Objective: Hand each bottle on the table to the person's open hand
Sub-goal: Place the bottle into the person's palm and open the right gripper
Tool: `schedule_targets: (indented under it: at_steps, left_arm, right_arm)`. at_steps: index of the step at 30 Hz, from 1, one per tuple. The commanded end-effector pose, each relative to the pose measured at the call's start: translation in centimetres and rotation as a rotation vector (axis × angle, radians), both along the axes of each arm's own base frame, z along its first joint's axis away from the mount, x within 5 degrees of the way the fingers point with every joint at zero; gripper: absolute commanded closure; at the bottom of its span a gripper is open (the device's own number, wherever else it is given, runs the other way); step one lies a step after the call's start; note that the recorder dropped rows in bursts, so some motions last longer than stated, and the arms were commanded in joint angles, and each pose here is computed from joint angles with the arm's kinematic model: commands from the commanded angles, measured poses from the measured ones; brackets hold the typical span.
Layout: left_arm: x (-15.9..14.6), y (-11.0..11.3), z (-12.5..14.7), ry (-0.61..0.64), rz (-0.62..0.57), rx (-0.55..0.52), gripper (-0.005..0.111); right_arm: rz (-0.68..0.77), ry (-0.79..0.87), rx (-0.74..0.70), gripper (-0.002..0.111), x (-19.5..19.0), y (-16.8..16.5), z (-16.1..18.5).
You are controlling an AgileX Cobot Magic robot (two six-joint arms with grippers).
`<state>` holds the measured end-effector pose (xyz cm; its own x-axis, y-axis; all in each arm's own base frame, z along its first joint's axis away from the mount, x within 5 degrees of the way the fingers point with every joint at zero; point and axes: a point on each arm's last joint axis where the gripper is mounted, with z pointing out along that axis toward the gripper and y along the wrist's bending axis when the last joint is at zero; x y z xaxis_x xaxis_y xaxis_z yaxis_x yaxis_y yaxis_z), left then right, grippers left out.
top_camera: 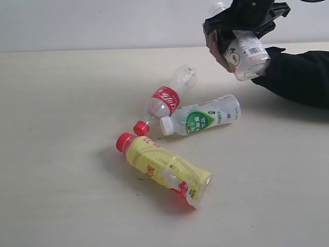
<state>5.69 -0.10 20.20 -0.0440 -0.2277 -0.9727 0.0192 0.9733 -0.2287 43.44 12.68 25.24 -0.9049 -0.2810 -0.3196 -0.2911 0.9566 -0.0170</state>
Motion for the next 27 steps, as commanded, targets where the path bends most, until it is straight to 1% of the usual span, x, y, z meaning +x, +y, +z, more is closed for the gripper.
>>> schedule_targets:
  at_steps: [1,11,12,14,17,21,23,25,27]
  left_arm:
    - [-0.04,-0.03,0.13,-0.016,-0.005,0.003,0.107]
    - [-0.04,-0.03,0.13,-0.016,-0.005,0.003,0.107]
    - [-0.04,-0.03,0.13,-0.016,-0.005,0.003,0.107]
    - [-0.04,-0.03,0.13,-0.016,-0.005,0.003,0.107]
    - [-0.04,-0.03,0.13,-0.016,-0.005,0.003,0.107]
    - [-0.04,-0.03,0.13,-0.016,-0.005,0.003,0.107]
    - [-0.04,-0.03,0.13,-0.016,-0.005,0.003,0.107]
    - [-0.04,-0.03,0.13,-0.016,-0.005,0.003,0.107]
    - [-0.04,-0.03,0.13,-0.016,-0.005,0.003,0.107]
  right_arm:
    - [-0.017,0.012,0.01,0.108,0.4,0.04,-0.71]
    - [-0.008,-0.023,0.002,0.108,0.69,0.0,-0.62]
    - [-0.008,-0.023,0.002,0.106,0.69,0.0,-0.62]
    - [-0.008,-0.025,0.0,0.101,0.71,-0.02,-0.61]
    - [-0.008,-0.025,0.0,0.086,0.71,-0.02,-0.61]
    - [-0.008,-0.023,0.0,0.057,0.74,-0.01,-0.71]
    - [0.002,-0.024,-0.004,0.045,0.74,-0.01,-0.71]
    - [0.008,-0.024,-0.005,0.039,0.74,-0.01,-0.71]
    - [0.006,-0.028,-0.004,0.039,0.77,0.0,-0.69]
